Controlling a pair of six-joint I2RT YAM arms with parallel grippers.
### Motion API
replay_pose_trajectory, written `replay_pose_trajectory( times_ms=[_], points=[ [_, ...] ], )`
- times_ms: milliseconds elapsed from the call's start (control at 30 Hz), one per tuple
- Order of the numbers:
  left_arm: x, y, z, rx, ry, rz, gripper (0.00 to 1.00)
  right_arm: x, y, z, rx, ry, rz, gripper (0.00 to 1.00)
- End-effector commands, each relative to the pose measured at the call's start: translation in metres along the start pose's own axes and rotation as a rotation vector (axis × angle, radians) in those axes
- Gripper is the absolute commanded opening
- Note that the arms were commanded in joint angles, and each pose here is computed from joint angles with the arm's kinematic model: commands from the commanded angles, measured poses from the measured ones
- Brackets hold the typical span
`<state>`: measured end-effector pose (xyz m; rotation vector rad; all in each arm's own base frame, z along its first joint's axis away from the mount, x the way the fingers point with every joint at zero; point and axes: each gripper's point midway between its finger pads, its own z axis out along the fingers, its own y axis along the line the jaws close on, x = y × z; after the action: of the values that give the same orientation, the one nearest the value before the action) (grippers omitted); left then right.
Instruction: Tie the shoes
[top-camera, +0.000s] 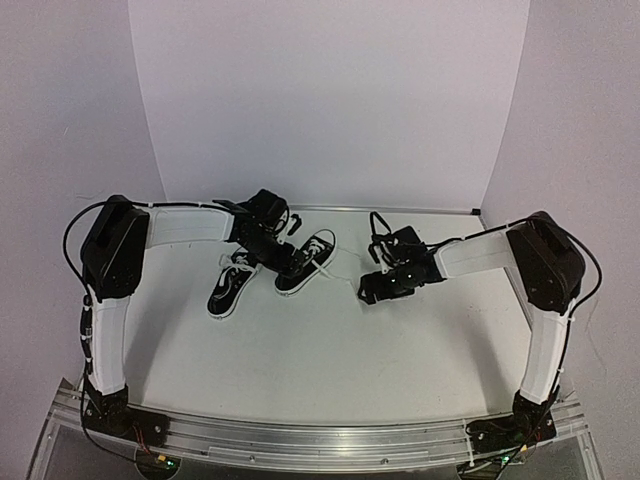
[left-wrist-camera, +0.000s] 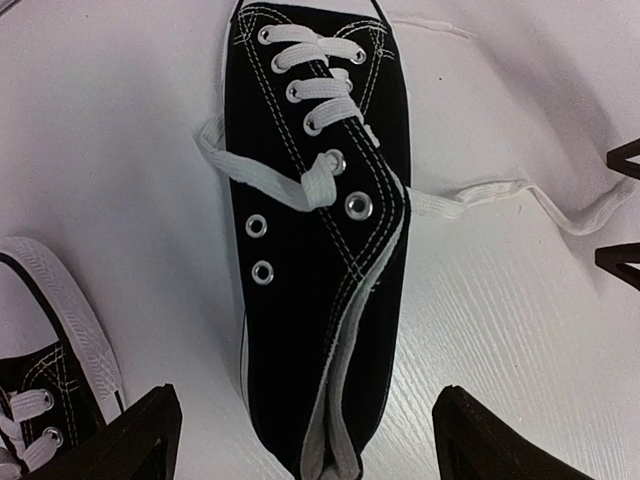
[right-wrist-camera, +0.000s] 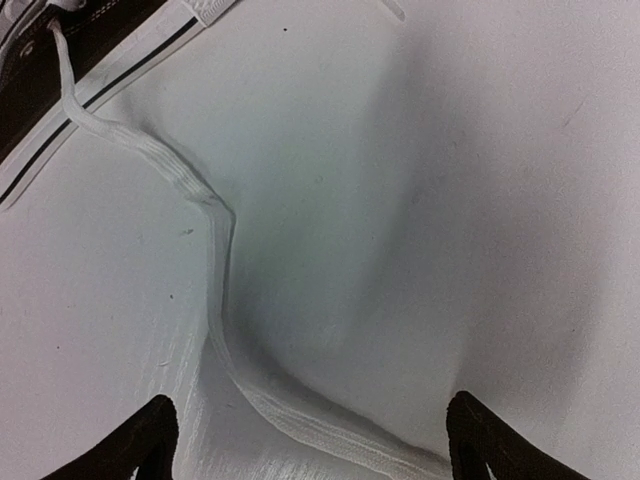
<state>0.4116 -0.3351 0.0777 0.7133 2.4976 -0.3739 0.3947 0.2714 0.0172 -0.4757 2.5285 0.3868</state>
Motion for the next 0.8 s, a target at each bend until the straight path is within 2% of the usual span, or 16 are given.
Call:
replay_pose_trajectory(
  times_ms=[0, 200, 333, 533, 633, 733, 767],
  points=[
    [-0.011, -0.001, -0.002, -0.003, -0.003, 0.026, 0.86, 0.001, -0.005, 0.006, 0.027, 0.025, -0.038, 0.8],
    [-0.005, -0.001, -0.002, 0.0, 0.009, 0.014, 0.83, 0.017, -0.006, 0.01, 0.04, 0.076, -0.071, 0.68],
    [-0.001, -0.001, -0.004, 0.0, 0.013, 0.01, 0.82, 0.024, 0.011, 0.011, 0.031, 0.094, -0.113, 0.67],
    [0.002, -0.001, -0.006, -0.001, 0.016, 0.005, 0.81, 0.045, 0.018, 0.023, 0.104, 0.175, -0.159, 0.62],
    [0.002, 0.0, -0.004, -0.004, 0.018, 0.002, 0.77, 0.052, 0.016, 0.028, 0.119, 0.204, -0.152, 0.49],
    [0.004, -0.002, 0.0, 0.005, 0.029, -0.001, 0.68, 0.058, 0.014, 0.031, 0.125, 0.228, -0.146, 0.27],
    [0.004, -0.003, 0.001, 0.015, 0.031, -0.001, 0.64, 0.058, 0.016, 0.029, 0.112, 0.23, -0.143, 0.15]
  ],
)
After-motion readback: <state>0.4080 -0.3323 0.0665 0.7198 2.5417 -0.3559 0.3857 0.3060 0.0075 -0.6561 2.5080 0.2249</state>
